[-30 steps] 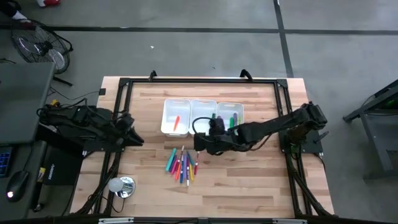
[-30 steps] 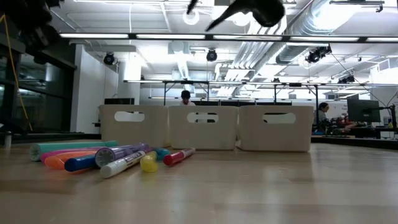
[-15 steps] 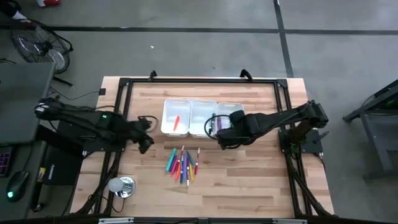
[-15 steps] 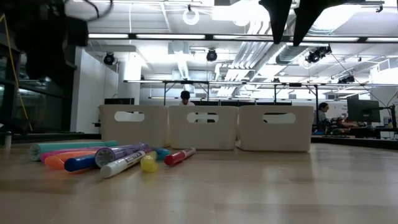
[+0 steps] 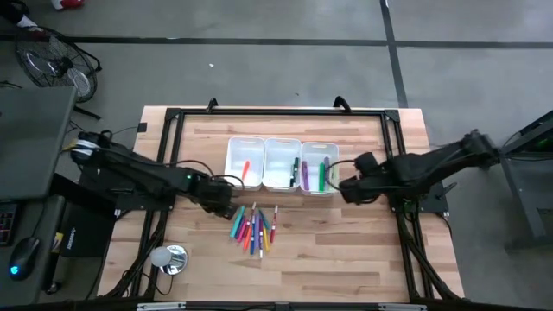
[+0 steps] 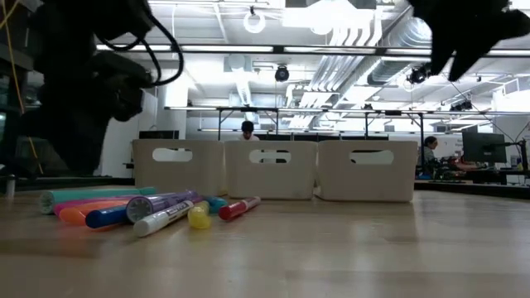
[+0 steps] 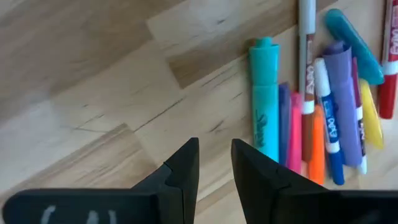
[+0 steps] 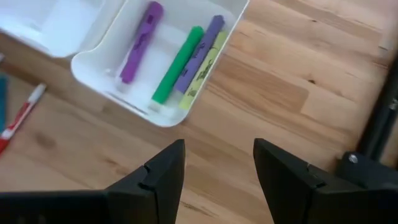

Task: Pick & Place Markers
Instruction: Put the sky blue highlighter into the right white bin

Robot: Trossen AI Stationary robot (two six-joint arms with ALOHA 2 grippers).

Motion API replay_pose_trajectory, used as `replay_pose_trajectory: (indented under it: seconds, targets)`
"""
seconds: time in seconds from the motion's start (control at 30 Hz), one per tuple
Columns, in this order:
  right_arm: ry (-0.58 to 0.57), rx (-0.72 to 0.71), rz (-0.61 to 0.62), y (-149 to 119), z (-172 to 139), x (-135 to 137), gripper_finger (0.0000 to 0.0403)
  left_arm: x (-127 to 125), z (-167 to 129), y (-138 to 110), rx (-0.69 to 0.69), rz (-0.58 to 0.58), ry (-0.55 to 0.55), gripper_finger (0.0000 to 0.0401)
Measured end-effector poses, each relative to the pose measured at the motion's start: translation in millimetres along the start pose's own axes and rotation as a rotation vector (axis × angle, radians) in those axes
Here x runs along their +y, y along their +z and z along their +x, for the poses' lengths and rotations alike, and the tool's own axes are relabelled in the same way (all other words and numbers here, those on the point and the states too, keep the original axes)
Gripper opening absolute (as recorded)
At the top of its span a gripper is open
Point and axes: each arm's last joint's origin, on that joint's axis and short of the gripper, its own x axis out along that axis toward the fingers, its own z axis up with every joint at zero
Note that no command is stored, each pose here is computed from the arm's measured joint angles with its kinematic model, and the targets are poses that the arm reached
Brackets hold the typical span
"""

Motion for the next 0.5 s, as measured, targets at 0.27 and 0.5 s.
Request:
replay_pose_trajectory:
  seconds: [0.27,0.5]
  targets:
    - [0.078,0.013,-0.016,-17.6,12.4,-31.8,0.0181,-38.9,6.2,8.3,-0.017,0.014,0.021,0.0092]
    - [0.089,0.028,-0.07,-27.2,18.5,-35.7,0.0181,-47.6,17.4,11.1,0.026,0.029,0.193,0.0092]
